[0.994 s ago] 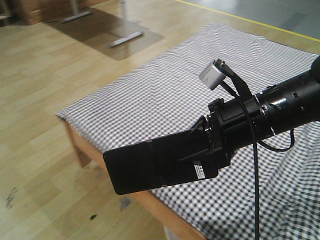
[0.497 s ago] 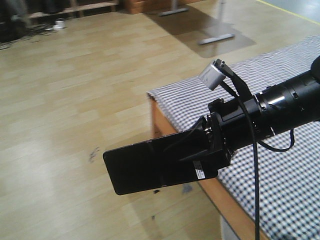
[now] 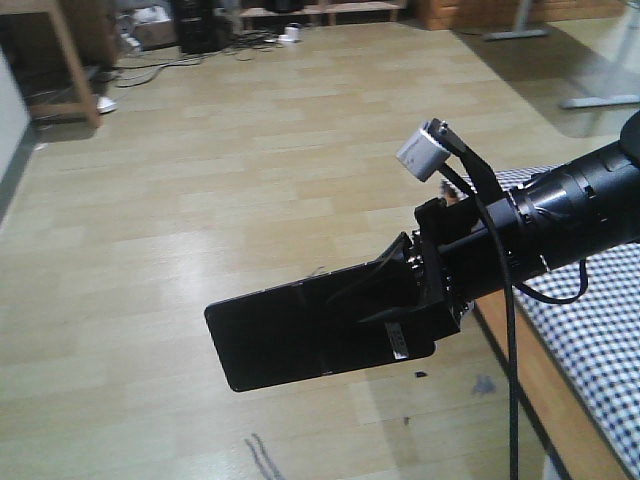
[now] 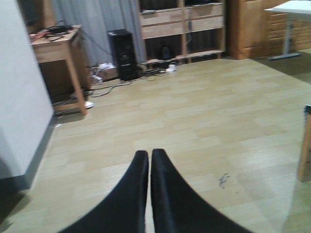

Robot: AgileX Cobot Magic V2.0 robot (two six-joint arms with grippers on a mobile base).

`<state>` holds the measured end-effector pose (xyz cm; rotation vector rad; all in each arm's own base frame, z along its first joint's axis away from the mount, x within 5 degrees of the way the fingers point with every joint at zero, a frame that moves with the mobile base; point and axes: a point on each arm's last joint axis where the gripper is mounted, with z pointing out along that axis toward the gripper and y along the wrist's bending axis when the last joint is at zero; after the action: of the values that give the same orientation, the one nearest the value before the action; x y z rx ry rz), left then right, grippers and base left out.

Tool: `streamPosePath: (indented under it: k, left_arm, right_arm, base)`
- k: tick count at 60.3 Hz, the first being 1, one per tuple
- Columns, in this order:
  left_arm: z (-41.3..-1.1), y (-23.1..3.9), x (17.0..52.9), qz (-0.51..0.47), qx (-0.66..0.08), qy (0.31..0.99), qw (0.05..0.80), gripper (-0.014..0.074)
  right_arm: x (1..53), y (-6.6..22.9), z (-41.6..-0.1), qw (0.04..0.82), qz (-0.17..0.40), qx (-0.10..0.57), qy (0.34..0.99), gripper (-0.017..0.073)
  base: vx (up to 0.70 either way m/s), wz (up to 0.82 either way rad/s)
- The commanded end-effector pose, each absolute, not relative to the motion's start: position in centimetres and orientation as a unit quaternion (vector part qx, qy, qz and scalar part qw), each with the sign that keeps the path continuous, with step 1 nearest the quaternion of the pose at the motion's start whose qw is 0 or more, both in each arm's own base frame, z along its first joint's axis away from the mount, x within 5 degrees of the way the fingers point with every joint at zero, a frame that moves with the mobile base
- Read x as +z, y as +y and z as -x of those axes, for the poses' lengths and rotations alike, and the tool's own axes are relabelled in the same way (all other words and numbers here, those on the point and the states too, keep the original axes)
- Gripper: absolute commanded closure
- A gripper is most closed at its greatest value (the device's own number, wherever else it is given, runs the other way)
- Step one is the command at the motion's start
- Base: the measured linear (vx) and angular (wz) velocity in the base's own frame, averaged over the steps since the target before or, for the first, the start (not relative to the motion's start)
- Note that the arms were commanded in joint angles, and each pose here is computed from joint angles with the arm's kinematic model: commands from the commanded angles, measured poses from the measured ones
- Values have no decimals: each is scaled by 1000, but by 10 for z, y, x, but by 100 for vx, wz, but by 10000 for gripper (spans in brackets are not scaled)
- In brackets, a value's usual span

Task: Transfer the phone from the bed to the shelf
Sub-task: 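Hold the phone in the right gripper while driving away from the bed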

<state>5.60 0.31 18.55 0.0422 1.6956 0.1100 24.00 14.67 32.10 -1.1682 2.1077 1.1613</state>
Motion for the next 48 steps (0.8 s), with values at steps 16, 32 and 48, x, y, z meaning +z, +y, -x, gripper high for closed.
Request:
streamPosePath:
  k: [16, 32, 48]
  left_arm:
    - [-55, 3, 201, -16, 47, 713, 700, 593]
    - [-55, 3, 201, -16, 47, 713, 700, 593]
    - [-55, 3, 201, -16, 47, 713, 700, 593]
  right_arm:
    - [344, 148, -228, 242, 435, 464, 733, 560]
    - [344, 148, -228, 242, 435, 464, 733, 560]
    - [344, 148, -228, 242, 435, 464, 733, 560]
  base:
    - [-12, 46]
    - [-5, 20]
    - [4, 0]
